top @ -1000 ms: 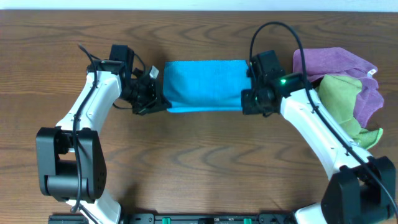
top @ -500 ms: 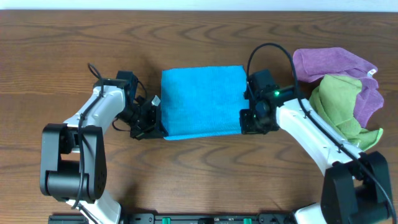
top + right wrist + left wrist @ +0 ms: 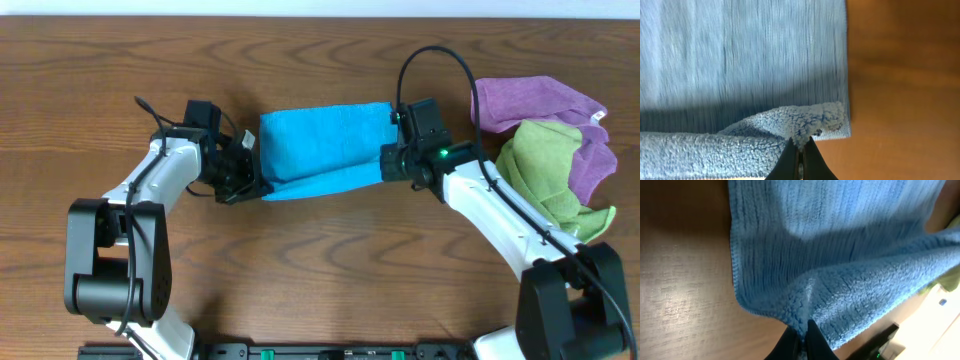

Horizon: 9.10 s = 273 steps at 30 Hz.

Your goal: Fold the cloth

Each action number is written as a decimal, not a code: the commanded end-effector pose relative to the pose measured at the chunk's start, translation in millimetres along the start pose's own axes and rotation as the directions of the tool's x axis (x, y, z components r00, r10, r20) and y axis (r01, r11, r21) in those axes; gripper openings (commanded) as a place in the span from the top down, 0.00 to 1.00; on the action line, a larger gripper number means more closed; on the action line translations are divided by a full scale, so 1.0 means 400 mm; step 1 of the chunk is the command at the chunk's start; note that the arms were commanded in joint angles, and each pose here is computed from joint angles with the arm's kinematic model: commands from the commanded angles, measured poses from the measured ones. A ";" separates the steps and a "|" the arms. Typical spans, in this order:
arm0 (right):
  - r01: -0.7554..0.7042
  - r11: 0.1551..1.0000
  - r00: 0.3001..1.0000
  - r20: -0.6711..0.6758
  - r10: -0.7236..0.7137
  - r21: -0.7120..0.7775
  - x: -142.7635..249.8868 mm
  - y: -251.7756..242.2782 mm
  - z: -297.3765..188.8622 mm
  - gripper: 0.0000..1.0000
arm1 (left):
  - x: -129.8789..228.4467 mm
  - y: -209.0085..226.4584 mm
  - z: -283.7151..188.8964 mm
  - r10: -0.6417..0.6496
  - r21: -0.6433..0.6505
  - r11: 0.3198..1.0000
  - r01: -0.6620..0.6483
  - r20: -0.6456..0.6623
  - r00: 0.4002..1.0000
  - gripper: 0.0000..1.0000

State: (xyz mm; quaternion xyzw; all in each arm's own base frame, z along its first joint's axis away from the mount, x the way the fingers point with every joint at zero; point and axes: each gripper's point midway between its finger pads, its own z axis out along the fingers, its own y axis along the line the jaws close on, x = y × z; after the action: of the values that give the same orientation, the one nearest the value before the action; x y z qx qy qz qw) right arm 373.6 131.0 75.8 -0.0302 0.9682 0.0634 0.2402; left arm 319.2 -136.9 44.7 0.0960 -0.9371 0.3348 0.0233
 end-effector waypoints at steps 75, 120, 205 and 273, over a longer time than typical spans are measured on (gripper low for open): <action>0.095 0.941 0.926 0.319 -0.203 0.325 -0.213 -0.093 0.052 0.38 | -0.405 -0.091 -0.103 -0.009 0.055 0.998 -0.032 0.623 0.782 0.39; -0.327 0.889 0.930 0.057 0.363 -0.322 -0.138 -0.076 0.167 0.28 | -0.368 -0.043 0.116 0.054 -0.168 0.984 0.061 0.603 0.796 0.94; 0.089 0.869 0.945 0.316 0.081 -0.488 -0.223 0.469 0.103 0.99 | -0.375 -0.079 0.094 -0.004 -0.046 0.998 0.037 0.573 0.820 0.94; 0.230 0.913 0.946 0.299 -0.128 -0.338 -0.249 0.273 -0.184 0.01 | -0.306 -0.087 -0.176 -0.137 0.121 0.989 0.087 0.511 0.848 0.05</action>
State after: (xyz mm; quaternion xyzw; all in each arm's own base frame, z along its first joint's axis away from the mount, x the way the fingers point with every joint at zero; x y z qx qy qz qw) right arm 421.4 245.5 170.7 -0.1253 0.9016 0.2388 0.3384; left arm 443.7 -91.7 86.2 0.2535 -0.8909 0.3117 -0.2119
